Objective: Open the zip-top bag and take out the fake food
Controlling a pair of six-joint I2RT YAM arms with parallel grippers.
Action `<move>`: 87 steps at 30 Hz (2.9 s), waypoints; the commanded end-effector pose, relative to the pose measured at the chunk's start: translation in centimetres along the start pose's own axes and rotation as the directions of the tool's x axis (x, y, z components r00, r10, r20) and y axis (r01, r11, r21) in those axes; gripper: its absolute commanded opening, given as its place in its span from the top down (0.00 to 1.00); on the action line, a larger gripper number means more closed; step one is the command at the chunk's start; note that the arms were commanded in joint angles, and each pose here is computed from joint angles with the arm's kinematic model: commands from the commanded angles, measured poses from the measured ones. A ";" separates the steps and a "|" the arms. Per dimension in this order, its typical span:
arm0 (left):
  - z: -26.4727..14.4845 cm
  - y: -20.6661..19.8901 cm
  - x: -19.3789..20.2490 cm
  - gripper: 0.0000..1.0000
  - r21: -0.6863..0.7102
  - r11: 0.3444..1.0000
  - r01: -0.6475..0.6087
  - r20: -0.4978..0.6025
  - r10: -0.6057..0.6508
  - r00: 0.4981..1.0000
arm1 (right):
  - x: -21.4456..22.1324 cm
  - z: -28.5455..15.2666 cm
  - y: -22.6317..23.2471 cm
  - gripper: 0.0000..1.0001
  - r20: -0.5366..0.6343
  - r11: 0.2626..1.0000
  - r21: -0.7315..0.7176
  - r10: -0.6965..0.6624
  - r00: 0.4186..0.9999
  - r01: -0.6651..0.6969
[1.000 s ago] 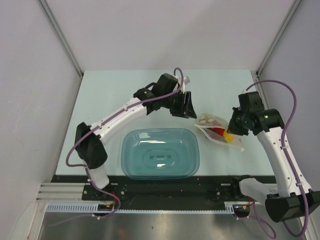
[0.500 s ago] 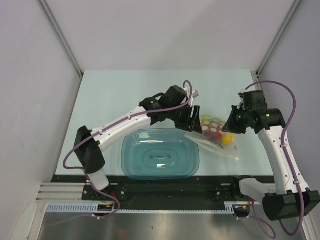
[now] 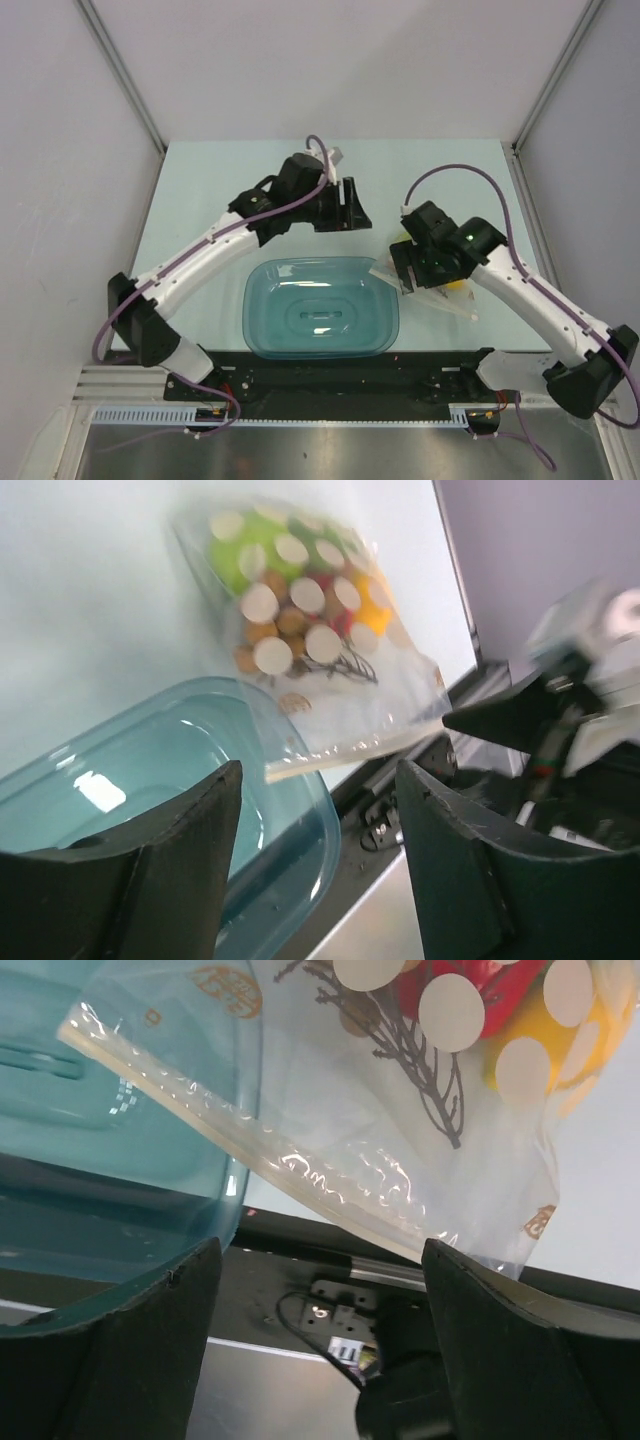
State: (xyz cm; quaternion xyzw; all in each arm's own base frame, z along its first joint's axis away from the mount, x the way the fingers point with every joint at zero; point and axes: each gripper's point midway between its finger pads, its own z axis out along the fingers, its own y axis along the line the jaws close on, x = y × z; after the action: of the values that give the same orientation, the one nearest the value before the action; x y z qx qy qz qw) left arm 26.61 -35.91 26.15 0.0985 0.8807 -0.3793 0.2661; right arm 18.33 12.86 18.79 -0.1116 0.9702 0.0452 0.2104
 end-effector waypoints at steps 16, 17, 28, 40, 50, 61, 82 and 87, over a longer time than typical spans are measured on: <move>-7.0 3.4 -3.6 0.29 0.012 0.996 0.085 0.261 -0.085 0.962 | -1.3 2.7 -1.3 0.13 -0.118 0.886 0.432 -0.131 0.984 0.169; -7.0 3.3 -3.6 0.30 0.014 0.996 0.086 0.263 -0.087 0.961 | -1.4 2.6 -1.5 0.14 -0.116 0.886 0.436 -0.118 0.986 0.157; -6.6 2.3 -4.1 0.30 0.064 0.993 0.095 0.253 -0.108 0.962 | -1.2 1.6 -1.5 0.17 -0.122 0.913 0.381 -0.109 0.986 0.148; -5.5 2.2 -4.6 0.30 0.074 0.990 0.120 0.243 -0.134 0.961 | 0.1 1.0 -2.2 0.15 -0.155 0.917 0.368 -0.104 0.982 0.155; -5.3 2.2 -4.4 0.30 0.072 0.992 0.107 0.231 -0.121 0.965 | -1.4 3.2 -3.7 0.23 -0.129 0.875 0.476 -0.034 0.991 0.091; -4.5 2.4 -4.1 0.30 0.075 0.992 0.100 0.201 -0.114 0.973 | -5.0 2.3 -4.7 0.48 -0.020 0.822 0.561 -0.102 0.995 0.096; 0.4 -2.8 2.1 0.32 0.203 0.974 0.104 -0.039 -0.098 0.994 | -5.9 5.0 -7.8 0.82 -0.032 0.873 0.486 -0.025 0.999 0.037; 0.9 -4.7 2.2 0.33 0.231 0.971 0.065 -0.051 -0.055 0.997 | -7.0 3.2 -7.9 1.00 0.022 0.913 0.402 0.067 0.998 -0.070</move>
State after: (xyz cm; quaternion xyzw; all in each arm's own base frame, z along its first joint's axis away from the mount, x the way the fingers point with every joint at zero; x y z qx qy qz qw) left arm 23.25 -38.27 23.97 0.0913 0.8628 -0.4544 0.2019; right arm 26.65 6.50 15.08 -0.0666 0.9581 -0.2105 0.1824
